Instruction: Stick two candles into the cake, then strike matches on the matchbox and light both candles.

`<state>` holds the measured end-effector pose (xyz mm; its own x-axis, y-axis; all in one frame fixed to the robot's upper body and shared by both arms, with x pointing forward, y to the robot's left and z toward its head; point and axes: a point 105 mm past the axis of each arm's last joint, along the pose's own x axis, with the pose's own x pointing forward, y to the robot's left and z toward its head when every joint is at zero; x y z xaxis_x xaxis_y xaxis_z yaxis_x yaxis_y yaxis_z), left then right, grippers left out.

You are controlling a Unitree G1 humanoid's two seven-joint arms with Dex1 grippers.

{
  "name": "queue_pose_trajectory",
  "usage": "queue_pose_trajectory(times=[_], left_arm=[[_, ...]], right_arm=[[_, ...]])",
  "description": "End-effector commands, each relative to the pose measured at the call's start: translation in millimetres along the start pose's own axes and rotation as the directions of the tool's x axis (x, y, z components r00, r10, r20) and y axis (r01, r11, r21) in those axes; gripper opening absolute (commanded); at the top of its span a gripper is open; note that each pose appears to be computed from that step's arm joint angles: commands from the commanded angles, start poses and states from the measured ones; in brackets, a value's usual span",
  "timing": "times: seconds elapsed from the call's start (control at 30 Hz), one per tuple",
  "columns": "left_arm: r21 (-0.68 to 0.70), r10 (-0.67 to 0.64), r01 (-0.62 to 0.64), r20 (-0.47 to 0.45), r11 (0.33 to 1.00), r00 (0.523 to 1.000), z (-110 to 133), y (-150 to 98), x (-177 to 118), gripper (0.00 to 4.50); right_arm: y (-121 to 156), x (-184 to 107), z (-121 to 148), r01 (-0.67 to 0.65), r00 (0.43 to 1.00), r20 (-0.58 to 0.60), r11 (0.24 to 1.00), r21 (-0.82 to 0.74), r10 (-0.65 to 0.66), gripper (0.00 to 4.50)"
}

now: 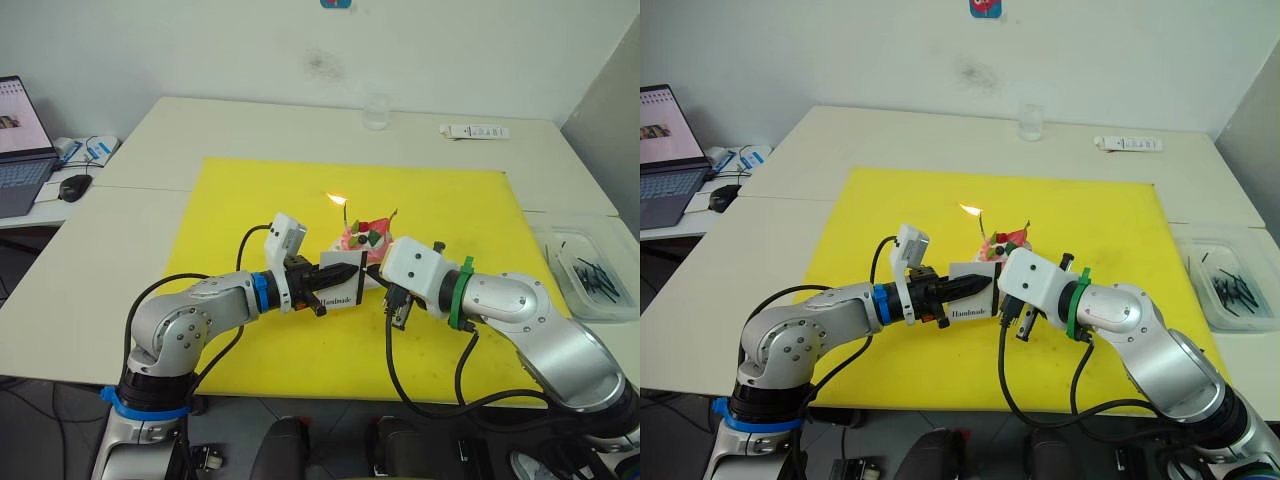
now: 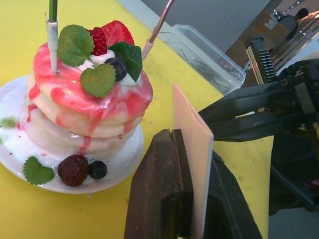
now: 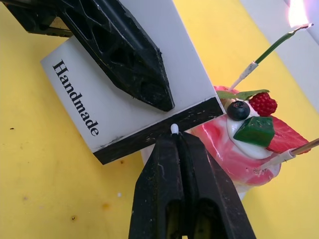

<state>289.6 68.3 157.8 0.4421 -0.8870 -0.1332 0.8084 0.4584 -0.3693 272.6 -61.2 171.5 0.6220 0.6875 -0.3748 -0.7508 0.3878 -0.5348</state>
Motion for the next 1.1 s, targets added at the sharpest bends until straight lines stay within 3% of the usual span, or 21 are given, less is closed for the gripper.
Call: queue_pose_trajectory(times=[0.03, 0.37, 0.5, 0.6, 0.7, 0.77, 0.97, 1.1], left_arm=[[0.029, -0.043, 0.042, 0.025, 0.999, 0.999, 6, -11, 1, 0.0], [0.028, -0.097, 0.095, 0.047, 0.995, 0.994, 10, -20, 5, 0.0], [0.083, -0.155, 0.148, 0.082, 0.985, 0.985, 22, -34, 13, 0.0], [0.229, -0.186, 0.15, 0.148, 0.962, 0.971, 56, -45, 11, 0.0], [0.363, -0.203, 0.093, 0.28, 0.927, 0.938, 130, -53, -19, 0.0], [0.399, -0.209, 0.074, 0.308, 0.914, 0.928, 157, -57, -39, 0.0], [0.377, -0.164, 0.076, 0.207, 0.923, 0.964, 129, -51, -41, 0.0], [0.29, -0.194, 0.167, 0.064, 0.942, 0.979, 87, -48, -44, 0.0]], right_arm=[[1, -2, 5, 0.008, 1.0, 0.017, 1.0, -0.019, -0.008, 0.01], [4, 3, 1, -0.023, 1.0, 0.0, 0.999, -0.034, 0.023, 0.01], [10, 8, -1, -0.093, 0.996, -0.006, 0.993, -0.071, 0.093, 0.01], [23, 4, -6, -0.225, 0.974, -0.041, 0.963, -0.149, 0.222, 0.01], [27, -23, -14, -0.299, 0.954, -0.08, 0.941, -0.16, 0.29, 0.01], [24, -34, -14, -0.296, 0.955, -0.081, 0.945, -0.14, 0.286, 0.01], [10, -36, -7, -0.206, 0.978, -0.03, 0.977, -0.059, 0.205, 0.01], [-3, -36, -6, -0.118, 0.993, -0.02, 0.993, -0.004, 0.118, 0.01]])
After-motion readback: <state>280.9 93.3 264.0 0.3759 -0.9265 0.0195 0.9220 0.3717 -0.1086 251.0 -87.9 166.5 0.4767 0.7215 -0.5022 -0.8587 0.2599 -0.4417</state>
